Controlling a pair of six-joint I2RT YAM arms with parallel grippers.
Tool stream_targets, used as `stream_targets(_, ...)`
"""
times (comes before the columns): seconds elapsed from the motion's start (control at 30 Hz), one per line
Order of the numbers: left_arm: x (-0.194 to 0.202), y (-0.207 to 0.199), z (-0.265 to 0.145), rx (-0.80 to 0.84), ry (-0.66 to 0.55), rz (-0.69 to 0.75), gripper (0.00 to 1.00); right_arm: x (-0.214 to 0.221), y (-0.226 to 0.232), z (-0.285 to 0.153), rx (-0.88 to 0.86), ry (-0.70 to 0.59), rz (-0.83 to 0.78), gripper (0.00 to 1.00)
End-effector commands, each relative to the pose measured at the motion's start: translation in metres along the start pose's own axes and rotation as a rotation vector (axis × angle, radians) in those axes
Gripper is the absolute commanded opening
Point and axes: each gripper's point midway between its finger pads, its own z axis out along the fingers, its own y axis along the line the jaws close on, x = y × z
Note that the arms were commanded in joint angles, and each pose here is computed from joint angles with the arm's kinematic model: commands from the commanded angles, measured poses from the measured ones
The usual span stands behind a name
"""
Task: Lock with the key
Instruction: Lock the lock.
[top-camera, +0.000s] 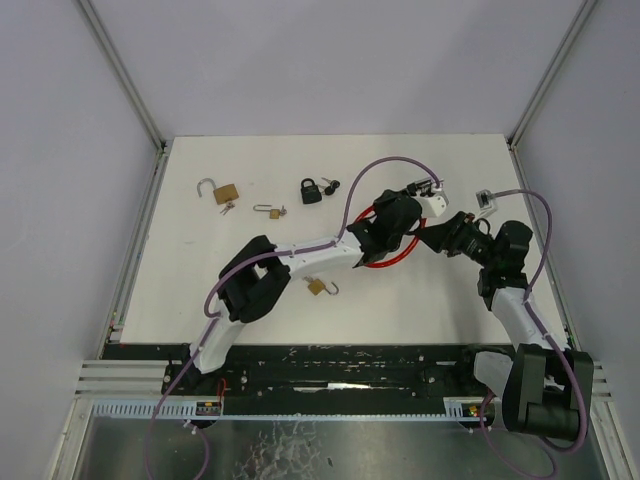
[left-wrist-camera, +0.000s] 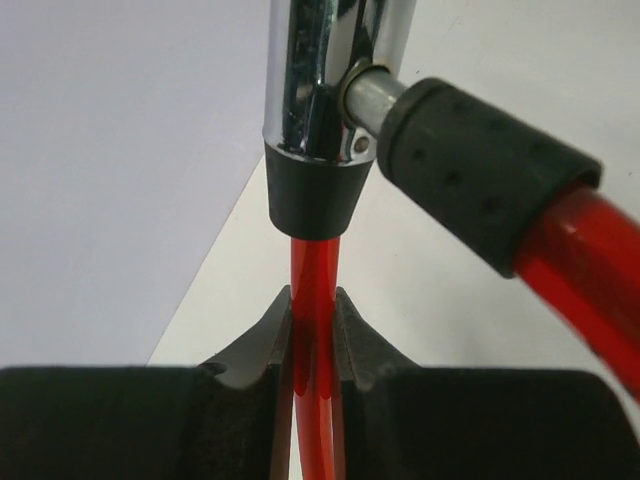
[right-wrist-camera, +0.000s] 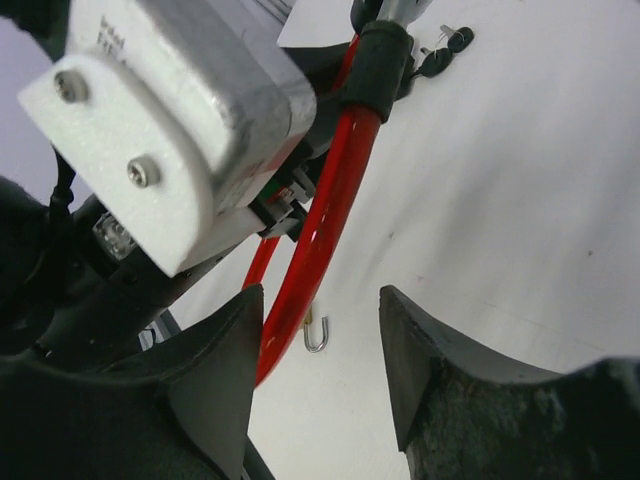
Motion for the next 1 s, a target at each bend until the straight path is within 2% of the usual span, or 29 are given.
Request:
stream_targets(0.0,-0.033,0.019,-0.004,-0.067,-0.077,-0.101,0.0,-0.025,0.013,0.004,-0.024,-0.063,-0.064,0.53)
stream_targets(0.17,-0.038,0.017,-0.01,-0.04,-0.104,-0.134,0.0,-0.024,0.005,0.006,-0.001,-0.047,-0.078,0.35)
stream_targets(0.27,-0.043,0.016,-0.014,-0.017,-0.13,-0.158,0.0,-0.024,0.001,0.008,0.01,-0.026,-0.098,0.18)
stream_targets(0.33,-0.044,0.013,-0.018,0.012,-0.157,-0.173,0.0,-0.025,0.0,0.008,0.013,-0.017,-0.132,0.11)
stream_targets(0.47,-0.057,0.011,-0.036,0.101,-0.257,-0.196,0.0,-0.03,-0.001,0.007,0.027,-0.012,-0.238,0.0)
stream_targets(0.77,-0.068,-0.012,-0.085,0.366,-0.557,-0.038,0.0,-0.045,-0.003,-0.003,0.081,0.023,-0.588,0.0)
stream_targets(0.97,-0.063,-0.028,-0.1,0.526,-0.652,0.039,0.0,-0.041,0.002,-0.005,0.01,0.003,-0.788,0.0)
